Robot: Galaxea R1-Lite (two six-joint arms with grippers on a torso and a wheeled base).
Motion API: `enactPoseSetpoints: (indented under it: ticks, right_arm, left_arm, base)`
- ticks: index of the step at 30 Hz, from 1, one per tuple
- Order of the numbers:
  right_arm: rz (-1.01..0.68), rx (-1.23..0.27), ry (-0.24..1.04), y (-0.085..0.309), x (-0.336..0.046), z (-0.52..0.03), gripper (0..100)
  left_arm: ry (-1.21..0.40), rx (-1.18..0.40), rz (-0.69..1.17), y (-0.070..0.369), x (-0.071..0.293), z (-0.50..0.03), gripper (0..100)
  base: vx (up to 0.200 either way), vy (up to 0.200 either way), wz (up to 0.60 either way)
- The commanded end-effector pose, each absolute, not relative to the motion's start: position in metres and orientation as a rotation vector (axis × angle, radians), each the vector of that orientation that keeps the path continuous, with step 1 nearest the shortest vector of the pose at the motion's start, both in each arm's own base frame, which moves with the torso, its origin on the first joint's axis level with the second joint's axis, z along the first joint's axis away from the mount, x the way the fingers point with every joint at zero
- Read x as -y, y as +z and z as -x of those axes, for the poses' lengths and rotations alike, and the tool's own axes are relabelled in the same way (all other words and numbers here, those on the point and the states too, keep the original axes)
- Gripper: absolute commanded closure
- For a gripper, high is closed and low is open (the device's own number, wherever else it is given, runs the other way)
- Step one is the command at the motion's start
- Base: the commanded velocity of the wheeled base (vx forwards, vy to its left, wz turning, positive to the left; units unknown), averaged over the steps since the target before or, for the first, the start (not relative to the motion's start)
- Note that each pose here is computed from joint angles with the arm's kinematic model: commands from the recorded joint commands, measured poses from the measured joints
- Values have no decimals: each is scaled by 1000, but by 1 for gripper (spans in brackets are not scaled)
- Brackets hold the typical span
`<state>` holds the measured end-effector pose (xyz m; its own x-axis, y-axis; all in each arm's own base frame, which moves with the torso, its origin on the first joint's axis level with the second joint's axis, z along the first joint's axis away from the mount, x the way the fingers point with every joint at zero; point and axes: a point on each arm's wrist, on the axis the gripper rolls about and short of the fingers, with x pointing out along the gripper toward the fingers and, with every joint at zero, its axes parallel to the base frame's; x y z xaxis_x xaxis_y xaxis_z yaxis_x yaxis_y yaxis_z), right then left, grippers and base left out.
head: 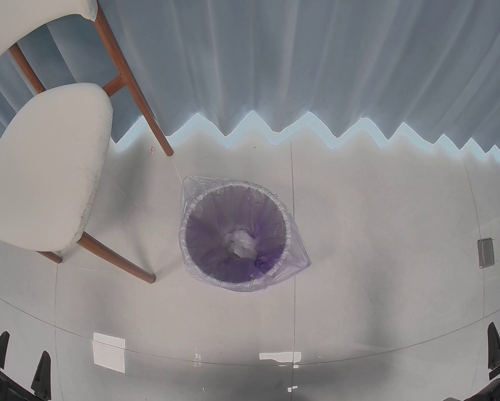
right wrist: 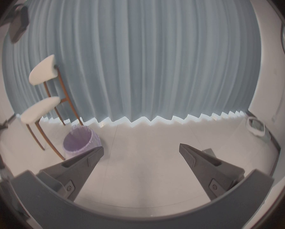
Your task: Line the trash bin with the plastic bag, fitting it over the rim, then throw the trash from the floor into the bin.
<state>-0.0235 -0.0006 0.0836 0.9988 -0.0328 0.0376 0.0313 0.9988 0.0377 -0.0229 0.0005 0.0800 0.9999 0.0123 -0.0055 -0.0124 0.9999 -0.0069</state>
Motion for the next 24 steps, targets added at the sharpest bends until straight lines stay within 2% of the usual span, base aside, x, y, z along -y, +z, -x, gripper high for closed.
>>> enactPoseSetpoints:
  ticks: [1, 6, 7, 24]
  right_arm:
    - [63, 39, 13, 81, 0, 23, 0]
    - [26, 12, 3, 77, 0, 23, 0]
    - [-44, -1, -46, 75, 1, 23, 0]
    - [0, -2, -48, 76, 1, 23, 0]
  left_arm:
    - [12, -3, 8, 76, 0, 23, 0]
    - [12, -3, 8, 76, 0, 23, 0]
    - [12, -3, 6, 76, 0, 23, 0]
    - [12, -3, 8, 76, 0, 23, 0]
  base:
    - [0, 200, 0]
    - [0, 200, 0]
    - [0, 200, 0]
    - [0, 200, 0]
